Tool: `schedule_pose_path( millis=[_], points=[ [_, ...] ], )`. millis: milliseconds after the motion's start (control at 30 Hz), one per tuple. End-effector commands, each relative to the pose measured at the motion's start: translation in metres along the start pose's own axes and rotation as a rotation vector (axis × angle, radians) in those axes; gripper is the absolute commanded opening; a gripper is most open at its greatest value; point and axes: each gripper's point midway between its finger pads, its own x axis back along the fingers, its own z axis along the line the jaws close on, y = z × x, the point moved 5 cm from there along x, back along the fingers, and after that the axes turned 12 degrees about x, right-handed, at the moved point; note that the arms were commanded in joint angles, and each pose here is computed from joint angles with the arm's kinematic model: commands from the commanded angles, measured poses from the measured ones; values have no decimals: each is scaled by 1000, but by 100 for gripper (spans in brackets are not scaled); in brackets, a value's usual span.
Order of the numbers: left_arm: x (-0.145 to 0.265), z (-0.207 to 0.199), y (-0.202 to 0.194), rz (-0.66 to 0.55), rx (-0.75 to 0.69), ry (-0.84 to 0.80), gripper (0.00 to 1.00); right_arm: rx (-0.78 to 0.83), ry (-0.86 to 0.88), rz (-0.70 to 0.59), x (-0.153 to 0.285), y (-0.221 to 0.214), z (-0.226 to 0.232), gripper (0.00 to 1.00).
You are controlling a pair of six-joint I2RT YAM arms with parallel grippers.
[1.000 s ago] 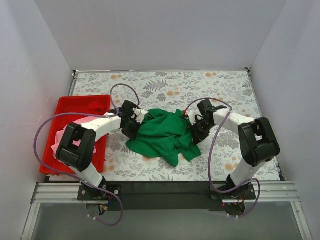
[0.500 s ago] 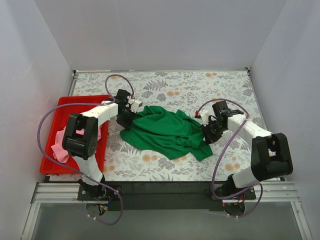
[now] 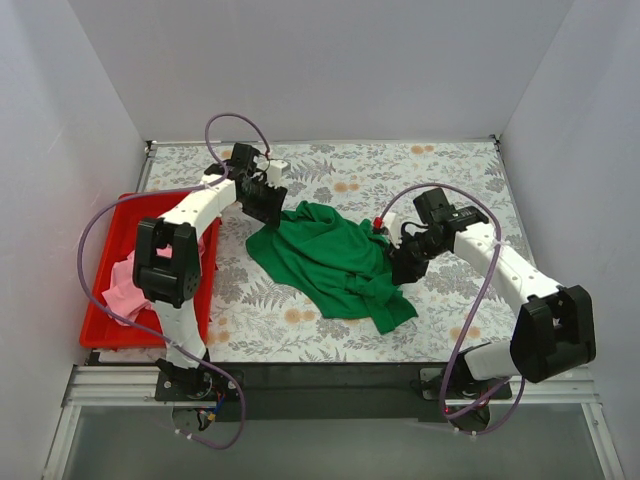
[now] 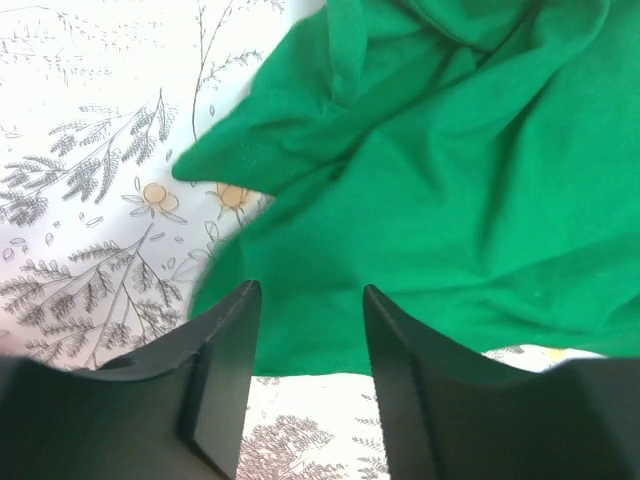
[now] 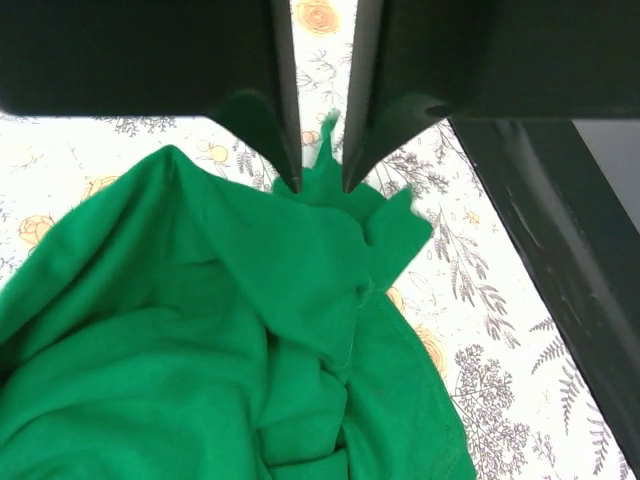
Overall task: Fold and stack the t-shirts
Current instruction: Flatten the tshirt out
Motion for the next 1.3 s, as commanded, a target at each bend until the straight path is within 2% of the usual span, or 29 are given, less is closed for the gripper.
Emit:
schedule_pose_path(
  millis=[0,100,167,433,600,667,733,833,933,967,1033,1067,1133,1233,1267],
  points=[
    [35,-15,11,-90,-5,-79,47,4,52,23,2,-2,1,31],
    [40,-22,-5,-66,36,-105,50,-15,33,-9,7,9,-15,45],
    [35,-19,-21,-26,62,-88,53,-60,7,-11,7,16,-30,60],
    [18,5,-47,30,161,48,57,-151,-193,-49,0,75,-127,59],
    [14,25,-49,48,211,125,57,-187,-195,-17,-21,76,-156,64],
    [9,28,-52,66,218,137,57,-207,-188,1,-31,71,-164,71],
    [4,31,-53,73,223,147,63,-224,-178,19,-42,66,-169,71],
    [-6,38,-54,75,230,179,65,-236,-169,25,-51,62,-173,68],
    [-16,48,-48,59,245,227,65,-247,-147,32,-58,58,-173,52],
    [-18,50,-46,55,250,238,65,-249,-147,39,-59,56,-173,38],
    [-25,51,-38,47,261,234,65,-249,-140,50,-59,51,-171,19],
    [-26,51,-35,46,262,225,64,-248,-145,53,-58,49,-170,2],
    [-33,49,-32,54,271,193,59,-249,-152,49,-48,46,-164,1],
    [-39,50,-28,59,269,181,34,-246,-198,33,-18,36,-154,1],
    [-38,52,-25,54,267,185,19,-259,-231,34,-5,26,-156,1]
  ],
)
